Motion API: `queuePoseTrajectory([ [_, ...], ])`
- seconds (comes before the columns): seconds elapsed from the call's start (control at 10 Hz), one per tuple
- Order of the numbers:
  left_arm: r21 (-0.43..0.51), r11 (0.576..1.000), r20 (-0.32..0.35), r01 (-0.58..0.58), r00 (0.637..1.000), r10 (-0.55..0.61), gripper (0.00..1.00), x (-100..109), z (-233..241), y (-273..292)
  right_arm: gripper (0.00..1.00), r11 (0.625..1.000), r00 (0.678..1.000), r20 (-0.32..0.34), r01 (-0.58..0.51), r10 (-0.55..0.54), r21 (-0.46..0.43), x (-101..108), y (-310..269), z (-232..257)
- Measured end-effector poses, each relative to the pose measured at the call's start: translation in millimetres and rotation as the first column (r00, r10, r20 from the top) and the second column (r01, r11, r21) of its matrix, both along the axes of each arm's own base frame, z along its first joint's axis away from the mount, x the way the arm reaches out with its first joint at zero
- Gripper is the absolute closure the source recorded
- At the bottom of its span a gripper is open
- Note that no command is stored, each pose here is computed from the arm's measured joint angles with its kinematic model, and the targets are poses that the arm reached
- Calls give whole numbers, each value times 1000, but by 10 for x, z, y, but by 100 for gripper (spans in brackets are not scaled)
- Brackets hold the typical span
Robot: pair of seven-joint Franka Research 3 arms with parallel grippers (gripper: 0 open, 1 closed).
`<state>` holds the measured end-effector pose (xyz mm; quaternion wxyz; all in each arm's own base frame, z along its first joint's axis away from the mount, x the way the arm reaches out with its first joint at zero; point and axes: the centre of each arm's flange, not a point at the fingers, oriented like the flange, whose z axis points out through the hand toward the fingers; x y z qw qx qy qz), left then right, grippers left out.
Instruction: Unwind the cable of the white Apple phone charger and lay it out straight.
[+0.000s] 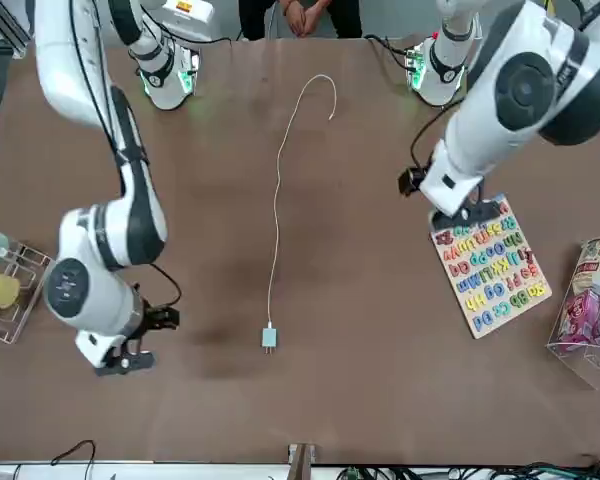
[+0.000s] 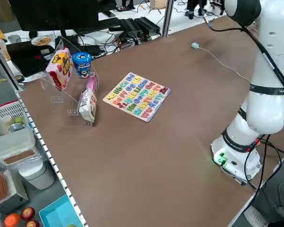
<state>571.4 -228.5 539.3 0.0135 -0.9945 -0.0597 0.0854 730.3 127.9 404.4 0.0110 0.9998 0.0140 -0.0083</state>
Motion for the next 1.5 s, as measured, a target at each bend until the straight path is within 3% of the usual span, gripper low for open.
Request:
queuePoseTrajectory([
  [0.3, 78, 995, 48, 57, 997, -61, 0, 144, 108, 463, 0, 990, 990, -16, 139, -138, 28, -311, -637, 432],
  [0.7, -9, 995, 41, 96, 995, -96, 0, 306, 226, 1402, 0, 978, 978, -49, 205, -204, 35, -868, -1093, 706],
  [1.1, 2, 995, 108, 96, 990, -96, 0, 189, 411, 1490, 0, 972, 974, -24, 228, -227, 48, -1417, -1174, 1336],
  [1.5, 9, 991, 116, 135, 984, -135, 0, 218, 329, 1692, 0, 978, 979, 47, 196, -199, 67, -1488, -1005, 1742],
])
